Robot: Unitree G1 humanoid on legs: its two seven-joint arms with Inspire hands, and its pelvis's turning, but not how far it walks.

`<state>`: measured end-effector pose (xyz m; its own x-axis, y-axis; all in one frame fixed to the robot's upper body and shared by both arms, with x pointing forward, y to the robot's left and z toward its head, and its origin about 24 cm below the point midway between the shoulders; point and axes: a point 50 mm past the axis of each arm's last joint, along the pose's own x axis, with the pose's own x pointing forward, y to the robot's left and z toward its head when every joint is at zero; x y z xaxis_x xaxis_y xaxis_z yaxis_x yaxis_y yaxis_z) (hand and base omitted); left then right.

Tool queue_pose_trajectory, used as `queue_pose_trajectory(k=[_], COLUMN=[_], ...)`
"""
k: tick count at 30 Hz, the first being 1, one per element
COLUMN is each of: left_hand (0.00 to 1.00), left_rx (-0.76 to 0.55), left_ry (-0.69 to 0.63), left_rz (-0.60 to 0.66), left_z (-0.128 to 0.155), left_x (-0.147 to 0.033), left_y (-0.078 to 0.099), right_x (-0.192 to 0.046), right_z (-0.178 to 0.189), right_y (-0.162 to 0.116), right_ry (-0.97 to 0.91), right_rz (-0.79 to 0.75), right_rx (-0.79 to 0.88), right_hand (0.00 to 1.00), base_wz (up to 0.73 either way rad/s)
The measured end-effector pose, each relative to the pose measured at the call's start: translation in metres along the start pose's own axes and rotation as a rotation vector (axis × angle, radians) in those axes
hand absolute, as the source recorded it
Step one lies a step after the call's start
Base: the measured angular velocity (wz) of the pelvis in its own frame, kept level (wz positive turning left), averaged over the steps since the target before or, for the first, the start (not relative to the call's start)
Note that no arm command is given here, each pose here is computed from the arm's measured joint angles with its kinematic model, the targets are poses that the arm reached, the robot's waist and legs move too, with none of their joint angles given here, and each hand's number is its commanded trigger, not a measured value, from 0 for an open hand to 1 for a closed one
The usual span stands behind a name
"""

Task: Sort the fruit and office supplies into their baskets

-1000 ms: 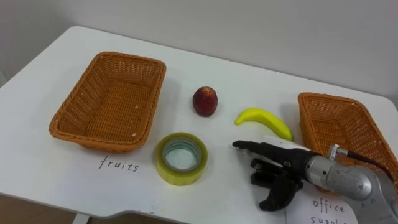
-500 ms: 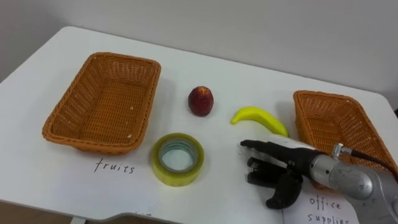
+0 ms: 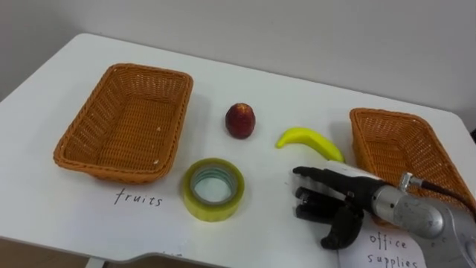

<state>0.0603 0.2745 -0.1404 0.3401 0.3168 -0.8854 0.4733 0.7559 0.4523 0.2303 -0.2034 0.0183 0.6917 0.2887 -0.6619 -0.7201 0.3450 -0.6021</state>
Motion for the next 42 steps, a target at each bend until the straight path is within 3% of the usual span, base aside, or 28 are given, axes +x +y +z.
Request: queue_pose_trajectory(k=[1,2,4,5,20,42], left_hand=[0.0,0.0,0.0,0.0,0.0,0.0], left_rx=[-0.002,-0.005,-0.007,-0.008,-0.01,-0.03], left_ry=[0.004,0.007,0.007,0.007,0.021,-0.005], left_rz=[0.005,0.006,0.002,0.002,0.002,0.042], left_z=[0.0,0.001,0.001,0.001,0.001,0.008], left_x=[0.0,0.0,0.0,0.0,0.0,-0.001], left_y=[-0.001,-0.002,-0.003,-0.003,-0.006,-0.002], right_x=[0.001,0.001,0.001,0.0,0.004,0.011], right_z=[0.0,0.0,-0.001,-0.002,-0.002,-0.002], right_y=[0.0,0.0,0.0,-0.001,-0.013,-0.005], right_ry=[0.003,0.007,0.012,0.018,0.087,0.09], right_rz=[-0.007,-0.009,-0.016,-0.02,-0.176,-0.169], right_rx=[0.012,0.017,0.02,0.024,-0.024,0.024], right_hand=[0.0,0.15,0.84,1.0,1.0,1.0], base_wz=[0.0,0.0,0.0,0.0,0.0,0.0])
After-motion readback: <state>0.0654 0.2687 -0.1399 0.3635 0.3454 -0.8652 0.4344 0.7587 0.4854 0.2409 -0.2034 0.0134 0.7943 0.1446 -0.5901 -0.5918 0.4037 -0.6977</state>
